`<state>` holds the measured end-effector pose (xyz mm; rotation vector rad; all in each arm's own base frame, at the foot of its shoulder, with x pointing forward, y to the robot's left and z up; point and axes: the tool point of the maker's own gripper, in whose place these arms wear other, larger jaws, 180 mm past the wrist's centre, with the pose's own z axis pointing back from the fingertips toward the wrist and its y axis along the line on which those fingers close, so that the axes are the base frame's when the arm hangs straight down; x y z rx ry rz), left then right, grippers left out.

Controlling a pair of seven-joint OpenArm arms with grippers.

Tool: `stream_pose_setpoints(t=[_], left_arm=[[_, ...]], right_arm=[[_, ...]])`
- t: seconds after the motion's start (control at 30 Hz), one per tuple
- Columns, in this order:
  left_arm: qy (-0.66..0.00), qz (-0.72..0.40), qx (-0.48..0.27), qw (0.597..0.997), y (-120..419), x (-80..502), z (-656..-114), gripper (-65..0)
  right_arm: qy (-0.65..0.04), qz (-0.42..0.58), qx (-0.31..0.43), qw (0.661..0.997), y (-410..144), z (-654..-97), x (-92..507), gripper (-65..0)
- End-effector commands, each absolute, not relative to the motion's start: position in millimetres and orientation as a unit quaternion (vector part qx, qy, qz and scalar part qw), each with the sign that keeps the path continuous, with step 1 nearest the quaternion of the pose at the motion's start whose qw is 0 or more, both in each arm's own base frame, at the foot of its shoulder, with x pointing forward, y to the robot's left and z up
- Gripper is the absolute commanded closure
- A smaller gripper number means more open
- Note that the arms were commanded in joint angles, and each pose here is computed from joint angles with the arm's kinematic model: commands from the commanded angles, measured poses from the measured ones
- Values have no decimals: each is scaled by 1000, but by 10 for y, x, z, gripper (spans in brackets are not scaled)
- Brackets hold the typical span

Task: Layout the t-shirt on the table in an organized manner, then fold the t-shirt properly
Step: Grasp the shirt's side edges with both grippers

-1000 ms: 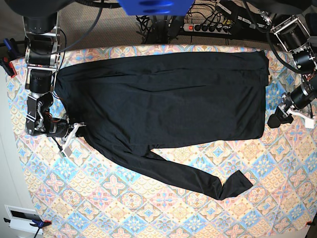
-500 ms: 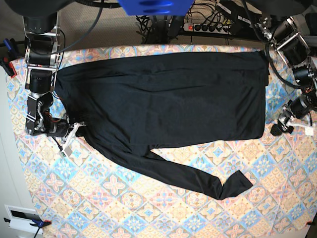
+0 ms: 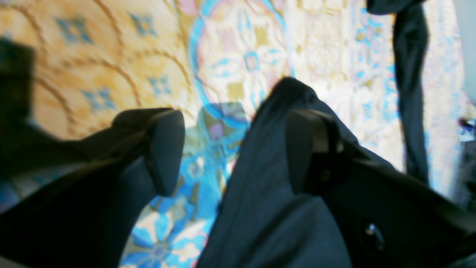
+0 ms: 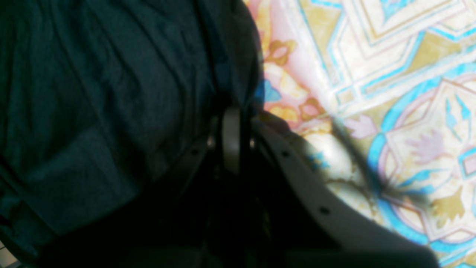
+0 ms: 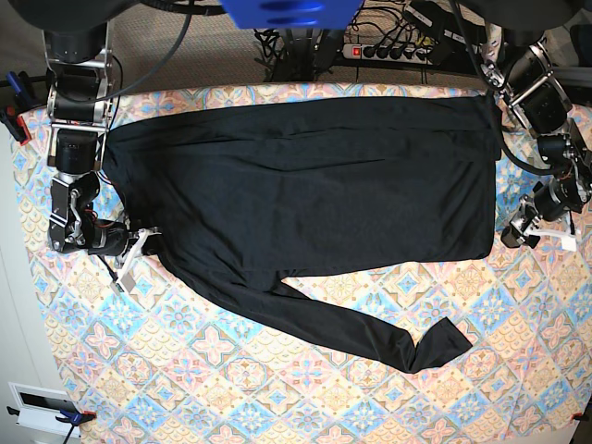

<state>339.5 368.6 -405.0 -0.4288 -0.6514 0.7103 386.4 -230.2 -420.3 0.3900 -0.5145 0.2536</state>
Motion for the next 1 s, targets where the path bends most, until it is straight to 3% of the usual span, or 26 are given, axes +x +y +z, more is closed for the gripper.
stream_pose_setpoints(t=[0.0, 0.2, 0.63, 0.97], left_arm=[[-328, 340, -195, 860, 3827, 3450, -3944, -411], [-322, 357, -178, 858, 3871, 3391, -4131, -411], [-297, 315, -238, 870, 3051, 3724, -4279, -411], [-282, 309, -255, 872, 2869, 3731, -4325, -385]], right_arm=[[-267, 128, 183, 937, -2369, -4076, 3963, 0], [-267, 128, 183, 937, -2368, -4073, 3966, 0], [-267, 129, 183, 937, -2368, -4070, 3966, 0], [-267, 129, 183, 937, -2368, -4070, 3966, 0]])
